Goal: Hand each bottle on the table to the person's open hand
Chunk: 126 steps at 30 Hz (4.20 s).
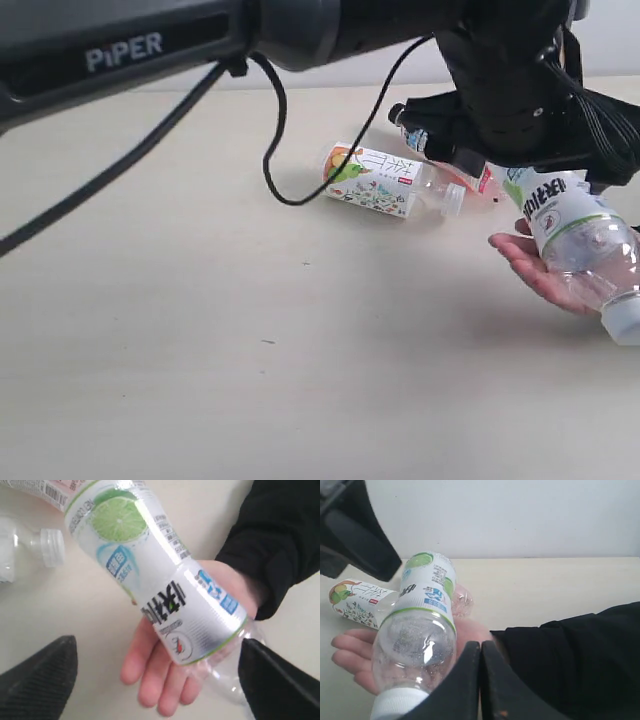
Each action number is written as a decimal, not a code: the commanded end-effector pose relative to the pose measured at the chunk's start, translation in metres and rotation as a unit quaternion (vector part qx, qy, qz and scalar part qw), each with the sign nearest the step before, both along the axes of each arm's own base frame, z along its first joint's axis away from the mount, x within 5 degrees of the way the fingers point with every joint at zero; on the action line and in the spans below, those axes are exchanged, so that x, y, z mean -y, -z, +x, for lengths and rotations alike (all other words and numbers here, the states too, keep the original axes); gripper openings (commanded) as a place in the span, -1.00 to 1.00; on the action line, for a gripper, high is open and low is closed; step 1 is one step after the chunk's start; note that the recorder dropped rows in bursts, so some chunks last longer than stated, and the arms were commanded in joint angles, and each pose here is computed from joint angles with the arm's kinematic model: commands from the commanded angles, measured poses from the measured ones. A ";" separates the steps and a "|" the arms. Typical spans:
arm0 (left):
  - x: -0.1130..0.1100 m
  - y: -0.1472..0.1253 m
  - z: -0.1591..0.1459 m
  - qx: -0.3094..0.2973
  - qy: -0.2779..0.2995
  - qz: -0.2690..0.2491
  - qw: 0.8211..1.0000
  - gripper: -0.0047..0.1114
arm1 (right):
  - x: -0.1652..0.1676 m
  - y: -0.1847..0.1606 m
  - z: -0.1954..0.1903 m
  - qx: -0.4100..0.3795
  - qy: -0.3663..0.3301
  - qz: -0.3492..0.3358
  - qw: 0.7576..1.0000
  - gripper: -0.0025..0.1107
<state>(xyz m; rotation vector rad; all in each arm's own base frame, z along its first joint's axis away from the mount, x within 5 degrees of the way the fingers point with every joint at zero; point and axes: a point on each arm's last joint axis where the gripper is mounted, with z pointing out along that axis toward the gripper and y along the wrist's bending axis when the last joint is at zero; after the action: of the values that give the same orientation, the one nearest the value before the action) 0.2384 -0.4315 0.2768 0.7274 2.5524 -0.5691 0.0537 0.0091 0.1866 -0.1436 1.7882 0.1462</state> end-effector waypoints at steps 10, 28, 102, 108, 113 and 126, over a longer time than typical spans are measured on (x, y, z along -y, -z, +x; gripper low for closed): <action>-0.068 -0.010 -0.029 0.049 0.186 0.192 0.962 -0.92 | 0.000 0.001 0.000 0.002 0.001 0.000 1.000 -0.96; -0.251 -0.036 -0.050 0.227 0.040 0.027 0.973 -0.92 | 0.000 0.001 0.000 0.002 0.001 0.000 1.000 -0.96; -0.287 -0.045 -0.073 0.237 -0.019 -0.018 0.971 -0.92 | 0.000 0.000 0.000 0.006 0.001 0.001 1.000 -0.96; -0.287 -0.046 -0.073 0.238 -0.019 -0.019 0.971 -0.92 | 0.000 0.001 0.000 0.003 0.001 0.000 1.000 -0.96; -0.291 -0.041 -0.075 0.204 -0.041 -0.008 0.978 -0.92 | 0.000 0.001 0.000 0.003 0.001 0.000 1.000 -0.96; -0.347 -0.012 -0.082 0.208 -0.182 0.022 0.961 -0.92 | 0.000 -0.001 0.000 0.010 0.000 0.001 1.000 -0.96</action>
<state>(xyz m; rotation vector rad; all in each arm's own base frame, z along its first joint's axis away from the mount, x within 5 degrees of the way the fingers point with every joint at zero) 0.1579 -0.0983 0.2869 0.4471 2.2667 -0.2197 0.0537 0.0091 0.1866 -0.1436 1.7882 0.1462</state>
